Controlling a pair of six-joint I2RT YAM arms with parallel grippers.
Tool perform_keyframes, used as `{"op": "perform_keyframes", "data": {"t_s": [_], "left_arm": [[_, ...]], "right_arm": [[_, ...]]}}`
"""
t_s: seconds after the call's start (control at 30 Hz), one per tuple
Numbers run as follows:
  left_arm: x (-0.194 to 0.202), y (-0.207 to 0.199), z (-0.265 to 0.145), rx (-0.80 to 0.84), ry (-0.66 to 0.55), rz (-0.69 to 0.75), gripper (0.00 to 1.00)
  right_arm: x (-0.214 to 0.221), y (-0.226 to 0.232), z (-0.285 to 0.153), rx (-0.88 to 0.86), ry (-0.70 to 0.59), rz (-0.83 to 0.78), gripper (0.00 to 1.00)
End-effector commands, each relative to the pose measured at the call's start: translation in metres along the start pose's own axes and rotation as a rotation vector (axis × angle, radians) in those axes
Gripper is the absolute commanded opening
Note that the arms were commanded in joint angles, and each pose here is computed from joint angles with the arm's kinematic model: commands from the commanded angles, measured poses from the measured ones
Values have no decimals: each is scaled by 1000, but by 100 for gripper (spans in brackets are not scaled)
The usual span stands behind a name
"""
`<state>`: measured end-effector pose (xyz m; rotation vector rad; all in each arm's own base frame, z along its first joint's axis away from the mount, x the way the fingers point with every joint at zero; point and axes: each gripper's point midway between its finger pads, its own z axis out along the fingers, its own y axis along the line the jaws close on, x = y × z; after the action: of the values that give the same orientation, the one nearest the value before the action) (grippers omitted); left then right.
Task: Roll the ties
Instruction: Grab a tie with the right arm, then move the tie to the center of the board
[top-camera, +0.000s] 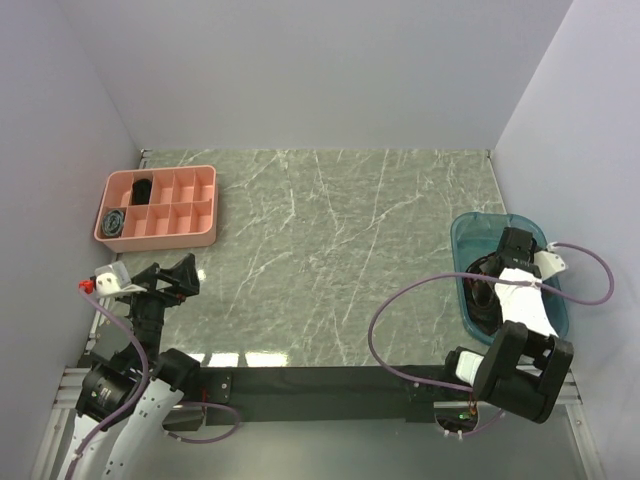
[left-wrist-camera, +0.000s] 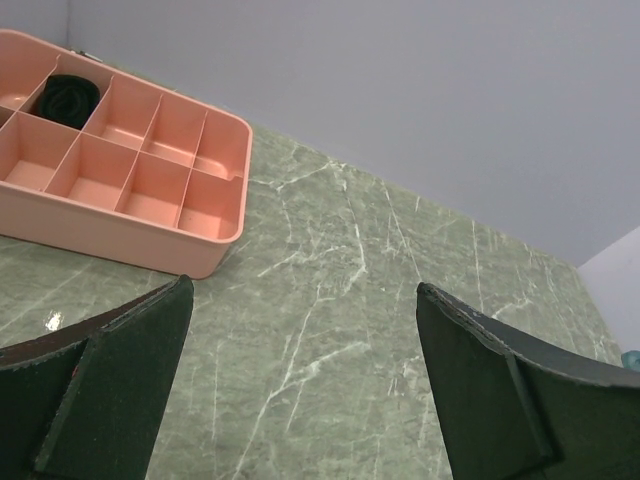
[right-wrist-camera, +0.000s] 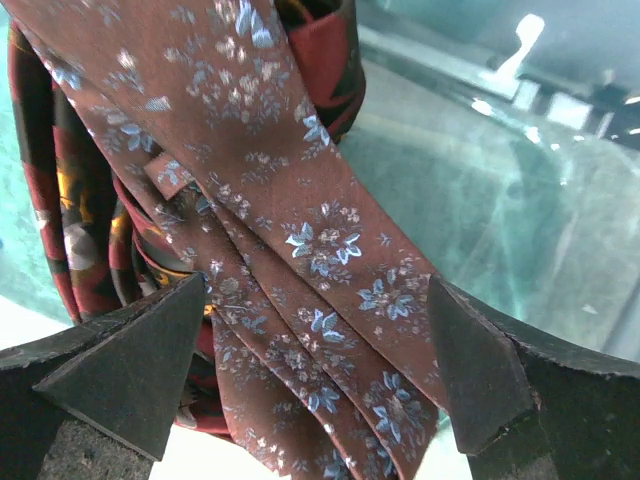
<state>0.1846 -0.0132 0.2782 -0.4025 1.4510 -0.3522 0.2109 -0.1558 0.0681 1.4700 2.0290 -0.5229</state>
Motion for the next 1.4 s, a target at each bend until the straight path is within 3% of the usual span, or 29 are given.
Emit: {"op": "perform_keyframes", "data": {"t_s": [0.0,0.1,0.2,0.23,0.3,0.33,0.43,0.87,1.07,1.37], "left_arm": [[-21,-4,-10,47,-87,-34,99],[-18,-6,-8,48,-70,-26,100],[-14,-6,-5,42,-54,-18,99],[-14,-7,-4,43,-49,-17,99],[-12,-7,-3,40,-40,-12,99],[-12,-8,-2,41,-38,-11,100],[-8,-8,1,35,-20,-1,99],[3,-13,10,29,42,32,99],[3,-11,11,19,43,35,100],[2,-10,10,17,34,30,100]], "right_arm": [[-5,10,8,-38,-30,64,98],[2,9,16,-34,-6,58,95],[3,10,16,-40,-6,55,65],[1,9,15,-41,-14,57,49],[-2,8,13,-44,-24,52,33],[-7,9,9,-55,-40,58,19],[-21,11,-5,-89,-80,81,0],[-82,44,-89,-335,-256,120,0],[-108,94,-162,-504,-344,18,0],[-137,200,-291,-916,-422,-142,0]]}}
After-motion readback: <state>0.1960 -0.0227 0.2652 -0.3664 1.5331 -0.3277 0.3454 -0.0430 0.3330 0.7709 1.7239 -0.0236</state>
